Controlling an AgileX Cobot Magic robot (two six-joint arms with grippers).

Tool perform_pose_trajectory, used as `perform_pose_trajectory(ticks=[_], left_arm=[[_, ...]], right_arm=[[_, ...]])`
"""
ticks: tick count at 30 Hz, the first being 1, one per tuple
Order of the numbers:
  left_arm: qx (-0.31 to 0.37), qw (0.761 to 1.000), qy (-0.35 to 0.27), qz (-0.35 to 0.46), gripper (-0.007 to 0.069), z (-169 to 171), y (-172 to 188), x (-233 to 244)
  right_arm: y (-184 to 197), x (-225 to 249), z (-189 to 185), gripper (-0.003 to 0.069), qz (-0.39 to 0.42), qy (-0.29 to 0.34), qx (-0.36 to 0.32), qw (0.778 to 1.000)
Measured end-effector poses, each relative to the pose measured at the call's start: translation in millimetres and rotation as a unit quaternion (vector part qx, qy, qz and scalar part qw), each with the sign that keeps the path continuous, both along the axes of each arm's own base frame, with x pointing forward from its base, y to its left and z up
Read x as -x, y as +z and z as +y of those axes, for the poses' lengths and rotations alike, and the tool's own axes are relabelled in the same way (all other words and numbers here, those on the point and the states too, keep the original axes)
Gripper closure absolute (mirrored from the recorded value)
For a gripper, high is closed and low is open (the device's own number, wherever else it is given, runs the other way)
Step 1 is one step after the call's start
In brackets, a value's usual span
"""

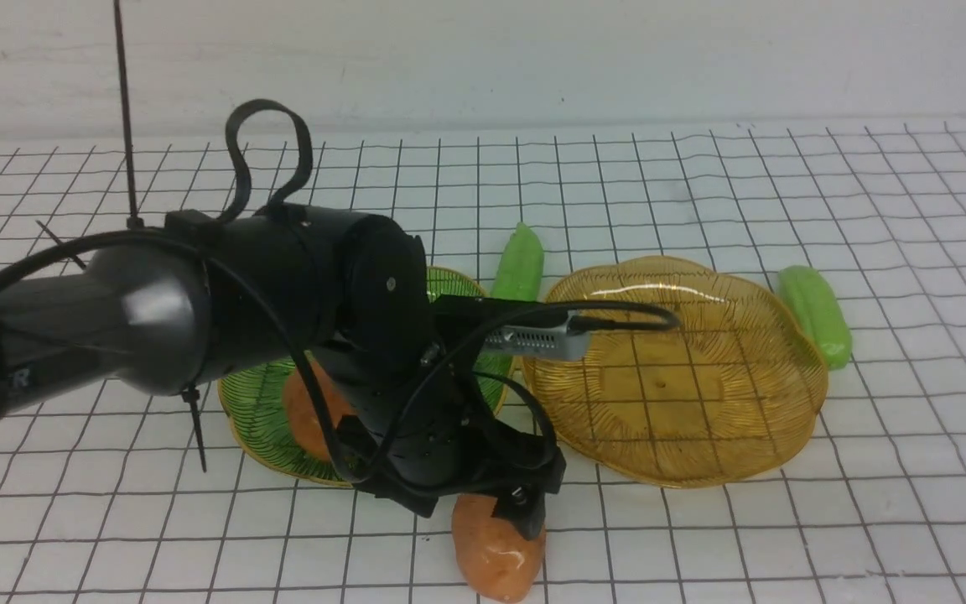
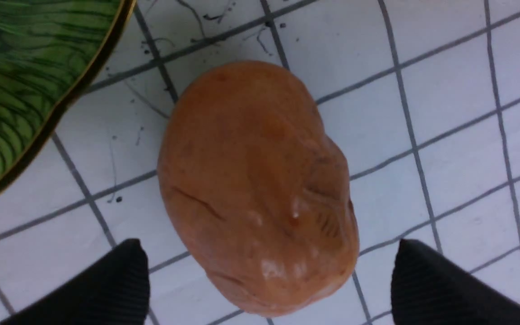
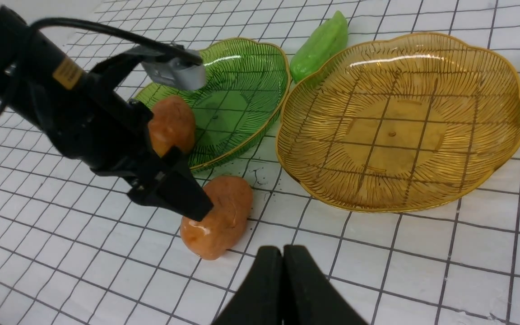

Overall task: Put different types of vegetables on the plate.
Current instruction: 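Put the potatoes from the left side into the left plate with the left gripper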

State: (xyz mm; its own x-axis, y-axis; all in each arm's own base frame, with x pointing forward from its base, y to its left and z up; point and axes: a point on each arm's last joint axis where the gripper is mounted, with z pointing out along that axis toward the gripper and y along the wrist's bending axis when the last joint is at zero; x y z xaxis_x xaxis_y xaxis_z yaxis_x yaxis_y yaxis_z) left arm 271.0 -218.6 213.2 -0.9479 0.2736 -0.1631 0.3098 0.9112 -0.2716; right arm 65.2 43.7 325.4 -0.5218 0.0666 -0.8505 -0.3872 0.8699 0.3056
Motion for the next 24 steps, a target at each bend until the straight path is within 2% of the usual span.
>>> perform_pose_trajectory(ticks=[6, 15, 17, 20, 24], left_arm=[[0.018, 0.999, 0.026, 0.012, -0.0058, -6.2, -9.6, -3.7], [-0.009, 0.999, 0.028, 0.046, -0.0048, -9.7, -42.1, -9.0], [-0.012, 0.998, 0.027, 0.050, -0.0009, -10.3, -46.5, -9.8], [-0.015, 0.999, 0.009, 0.050, 0.0104, -11.8, -42.2, -11.3], [-0.018, 0.998, -0.028, 0.050, 0.0105, -15.5, -23.6, -14.9]], right_arm=[[0.2, 0.1, 0.4, 0.0673, 0.001, 0.001, -0.004, 1.000], [-0.1, 0.5, 0.7, 0.0673, 0.004, 0.003, -0.004, 1.000], [-0.4, 0.7, 0.7, 0.0673, 0.005, 0.004, -0.003, 1.000], [-0.8, 1.0, 0.9, 0.0673, 0.007, 0.005, -0.003, 1.000], [-1.4, 1.5, 1.0, 0.0673, 0.011, 0.007, -0.001, 1.000]])
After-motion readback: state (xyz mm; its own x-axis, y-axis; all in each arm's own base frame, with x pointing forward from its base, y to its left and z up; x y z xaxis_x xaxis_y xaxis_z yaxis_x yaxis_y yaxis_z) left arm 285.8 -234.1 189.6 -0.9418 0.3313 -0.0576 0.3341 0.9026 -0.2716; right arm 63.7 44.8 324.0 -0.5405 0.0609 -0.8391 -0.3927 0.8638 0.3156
